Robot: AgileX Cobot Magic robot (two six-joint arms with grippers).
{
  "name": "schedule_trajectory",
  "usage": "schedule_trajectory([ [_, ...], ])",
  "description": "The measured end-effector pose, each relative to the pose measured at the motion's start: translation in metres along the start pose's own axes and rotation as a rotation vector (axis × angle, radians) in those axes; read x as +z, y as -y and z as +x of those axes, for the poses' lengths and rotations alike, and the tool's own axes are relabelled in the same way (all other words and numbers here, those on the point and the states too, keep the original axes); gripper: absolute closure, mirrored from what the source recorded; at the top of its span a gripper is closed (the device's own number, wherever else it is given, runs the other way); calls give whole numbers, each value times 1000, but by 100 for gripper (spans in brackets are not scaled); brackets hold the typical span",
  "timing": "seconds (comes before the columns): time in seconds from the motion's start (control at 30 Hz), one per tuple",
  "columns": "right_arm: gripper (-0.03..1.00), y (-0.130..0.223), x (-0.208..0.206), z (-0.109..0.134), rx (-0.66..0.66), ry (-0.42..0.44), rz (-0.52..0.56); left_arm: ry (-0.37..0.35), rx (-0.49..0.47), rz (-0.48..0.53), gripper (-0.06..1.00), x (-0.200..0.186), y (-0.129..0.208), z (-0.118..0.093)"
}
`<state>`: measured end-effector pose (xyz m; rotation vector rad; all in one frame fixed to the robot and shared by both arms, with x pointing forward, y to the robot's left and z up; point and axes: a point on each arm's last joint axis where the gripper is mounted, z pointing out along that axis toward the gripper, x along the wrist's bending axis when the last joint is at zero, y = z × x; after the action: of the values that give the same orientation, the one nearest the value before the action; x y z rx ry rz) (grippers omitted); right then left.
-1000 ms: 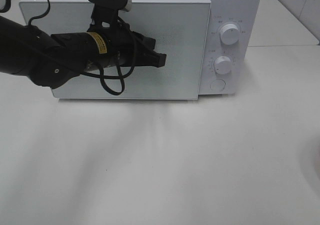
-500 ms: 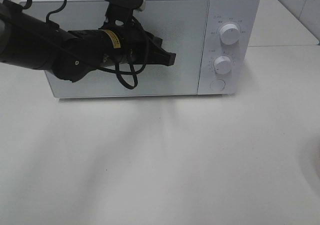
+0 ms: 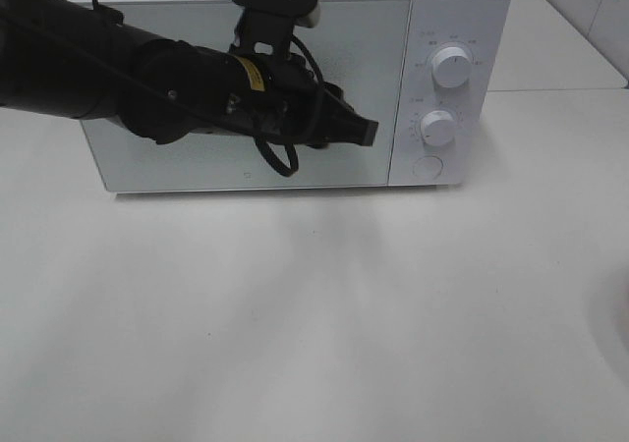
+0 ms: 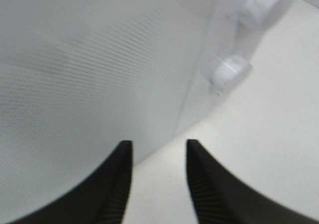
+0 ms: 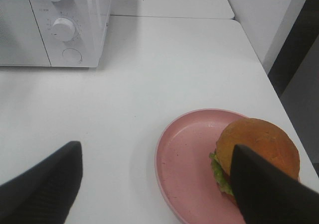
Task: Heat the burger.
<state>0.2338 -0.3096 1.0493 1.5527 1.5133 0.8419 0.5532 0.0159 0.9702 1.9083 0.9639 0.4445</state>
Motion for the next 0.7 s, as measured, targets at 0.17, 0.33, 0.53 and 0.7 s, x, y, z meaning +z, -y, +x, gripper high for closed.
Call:
schedule_trajectory([
  [0.17, 23, 0, 0, 0, 0, 0, 0, 42, 31, 176, 5, -9, 12, -22],
  [0.33, 23, 0, 0, 0, 0, 0, 0, 63, 56, 373, -3, -29, 20, -34],
  [0.53, 23, 0, 0, 0, 0, 0, 0, 71, 42, 570, -4, -57, 22, -37],
  [0.7, 23, 0, 0, 0, 0, 0, 0, 71, 52, 700, -4, -85, 19, -36],
])
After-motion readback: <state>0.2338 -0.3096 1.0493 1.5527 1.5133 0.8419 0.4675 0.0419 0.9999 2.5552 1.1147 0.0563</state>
